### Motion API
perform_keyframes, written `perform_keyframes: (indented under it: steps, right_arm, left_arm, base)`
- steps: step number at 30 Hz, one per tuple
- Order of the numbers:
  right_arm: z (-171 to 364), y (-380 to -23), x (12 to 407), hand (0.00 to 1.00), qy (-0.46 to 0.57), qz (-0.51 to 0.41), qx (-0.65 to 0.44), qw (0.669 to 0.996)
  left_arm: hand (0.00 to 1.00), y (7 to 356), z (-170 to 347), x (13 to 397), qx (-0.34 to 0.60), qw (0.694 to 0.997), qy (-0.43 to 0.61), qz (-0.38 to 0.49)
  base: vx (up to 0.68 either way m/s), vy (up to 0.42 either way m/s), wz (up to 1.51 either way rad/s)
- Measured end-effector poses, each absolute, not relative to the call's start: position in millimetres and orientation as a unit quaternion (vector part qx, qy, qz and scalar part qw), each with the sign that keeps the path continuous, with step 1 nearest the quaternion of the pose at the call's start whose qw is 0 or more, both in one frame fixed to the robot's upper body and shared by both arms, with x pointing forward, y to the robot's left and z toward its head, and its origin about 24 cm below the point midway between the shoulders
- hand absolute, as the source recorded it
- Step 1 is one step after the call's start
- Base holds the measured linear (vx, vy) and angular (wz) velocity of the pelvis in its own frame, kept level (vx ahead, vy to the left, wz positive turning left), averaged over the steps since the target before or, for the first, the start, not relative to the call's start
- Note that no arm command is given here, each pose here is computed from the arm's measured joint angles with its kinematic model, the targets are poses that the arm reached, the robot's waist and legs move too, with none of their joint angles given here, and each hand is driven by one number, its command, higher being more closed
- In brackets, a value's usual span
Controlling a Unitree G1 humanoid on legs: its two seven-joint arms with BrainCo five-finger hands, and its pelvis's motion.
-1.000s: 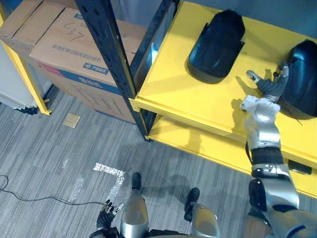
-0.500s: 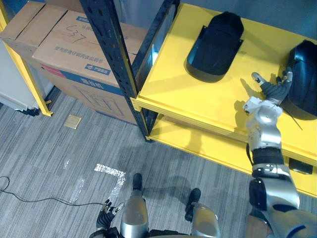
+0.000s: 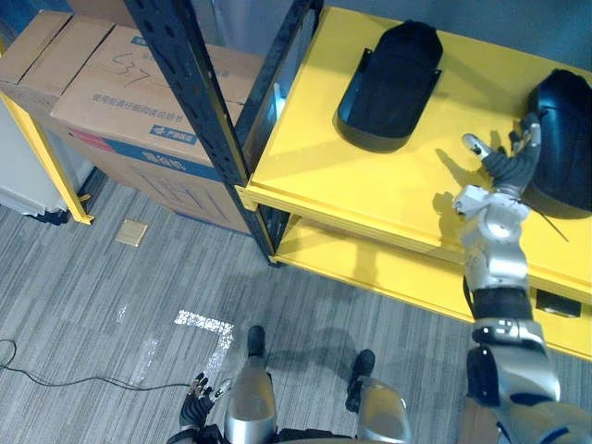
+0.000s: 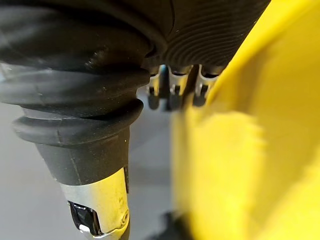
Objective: Walk over and take plastic housings, then place them on the shelf
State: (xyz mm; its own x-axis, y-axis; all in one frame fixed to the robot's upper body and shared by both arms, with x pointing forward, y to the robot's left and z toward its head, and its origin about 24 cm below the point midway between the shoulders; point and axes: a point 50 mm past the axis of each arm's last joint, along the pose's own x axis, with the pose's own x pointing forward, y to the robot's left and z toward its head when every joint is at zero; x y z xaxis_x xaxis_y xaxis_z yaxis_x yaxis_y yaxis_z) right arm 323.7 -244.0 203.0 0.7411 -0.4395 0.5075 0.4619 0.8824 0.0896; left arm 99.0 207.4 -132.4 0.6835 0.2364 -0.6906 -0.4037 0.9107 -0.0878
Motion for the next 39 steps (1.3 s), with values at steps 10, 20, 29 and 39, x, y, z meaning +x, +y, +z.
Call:
perform_keyframes:
  steps: [10, 20, 29, 39]
  right_arm:
    - [145.1, -296.4, 239.5, 0.00, -0.188, -0.403, -0.127, 0.887]
    - [102.4, -386.5, 201.2, 0.00, -0.095, -0.626, 0.007, 0.774]
    - [168.4, -429.5, 227.9, 0.00, -0.173, -0.608, 0.014, 0.775]
    - [243.7, -445.8, 255.6, 0.00, -0.211, -0.584, 0.017, 0.784]
  left_arm:
    - [0.00, 215.7, -136.2, 84.6, -0.108, 0.899, 0.374, 0.199]
    - [0.00, 220.0, -131.4, 87.7, -0.093, 0.906, 0.365, 0.193]
    - [0.00, 209.6, -128.5, 100.2, -0.097, 0.912, 0.361, 0.168]
    - [0.00, 190.2, -125.7, 113.6, -0.135, 0.914, 0.357, 0.137]
  base:
    - [0.03, 0.007, -0.17]
    - [0.01, 0.005, -0.13]
    - [-0.02, 0.013, 0.03]
    - [-0.01, 0.004, 0.12]
